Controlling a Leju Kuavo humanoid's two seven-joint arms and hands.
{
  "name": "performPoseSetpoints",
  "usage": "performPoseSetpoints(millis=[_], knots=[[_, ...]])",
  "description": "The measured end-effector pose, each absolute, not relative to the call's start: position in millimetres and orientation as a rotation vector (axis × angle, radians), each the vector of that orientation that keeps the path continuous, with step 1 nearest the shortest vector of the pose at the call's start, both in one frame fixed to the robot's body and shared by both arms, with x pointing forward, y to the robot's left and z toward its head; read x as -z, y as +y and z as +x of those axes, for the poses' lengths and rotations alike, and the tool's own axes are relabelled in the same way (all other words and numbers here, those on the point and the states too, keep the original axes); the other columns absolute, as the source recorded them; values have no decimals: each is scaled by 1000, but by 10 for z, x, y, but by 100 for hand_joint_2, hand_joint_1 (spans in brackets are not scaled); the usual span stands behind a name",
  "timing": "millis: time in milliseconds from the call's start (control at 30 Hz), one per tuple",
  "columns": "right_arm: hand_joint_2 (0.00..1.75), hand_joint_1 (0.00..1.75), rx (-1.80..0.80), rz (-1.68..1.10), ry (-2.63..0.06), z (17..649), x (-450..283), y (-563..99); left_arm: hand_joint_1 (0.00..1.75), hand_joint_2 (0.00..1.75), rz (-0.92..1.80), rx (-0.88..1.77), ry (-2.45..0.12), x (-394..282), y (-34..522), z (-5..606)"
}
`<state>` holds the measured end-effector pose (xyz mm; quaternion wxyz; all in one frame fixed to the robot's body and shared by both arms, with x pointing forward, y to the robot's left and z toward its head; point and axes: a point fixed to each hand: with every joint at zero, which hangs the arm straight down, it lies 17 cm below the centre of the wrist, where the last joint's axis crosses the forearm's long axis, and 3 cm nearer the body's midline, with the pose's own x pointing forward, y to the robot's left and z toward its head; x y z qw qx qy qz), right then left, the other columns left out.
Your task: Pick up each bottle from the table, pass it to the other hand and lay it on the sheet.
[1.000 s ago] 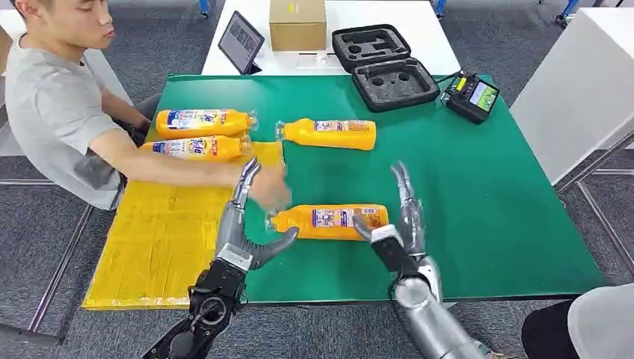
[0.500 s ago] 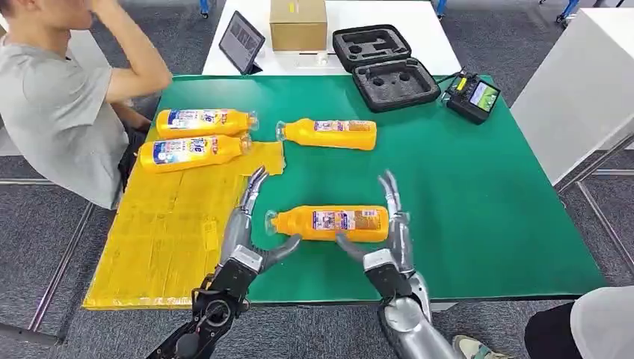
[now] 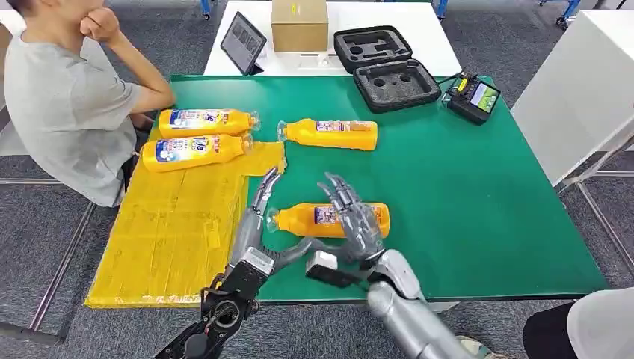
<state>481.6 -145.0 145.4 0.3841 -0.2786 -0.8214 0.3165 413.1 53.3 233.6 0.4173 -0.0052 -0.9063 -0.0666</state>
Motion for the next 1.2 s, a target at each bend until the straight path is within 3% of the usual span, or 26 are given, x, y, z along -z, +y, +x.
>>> performPoseSetpoints(millis=[300,933,1200], knots=[[175,0,-919,-714,-1947,5014,-1030,-1480,0,175,-3,157,-2283,-2373,519,4127],[175,0,-967,-690,-1847,5100,-831,-1459,0,175,35,89,-2335,-2602,620,4096],[175,0,-1066,-775,-1656,5210,-588,-1550,0,175,11,85,-2334,-2617,612,4097]])
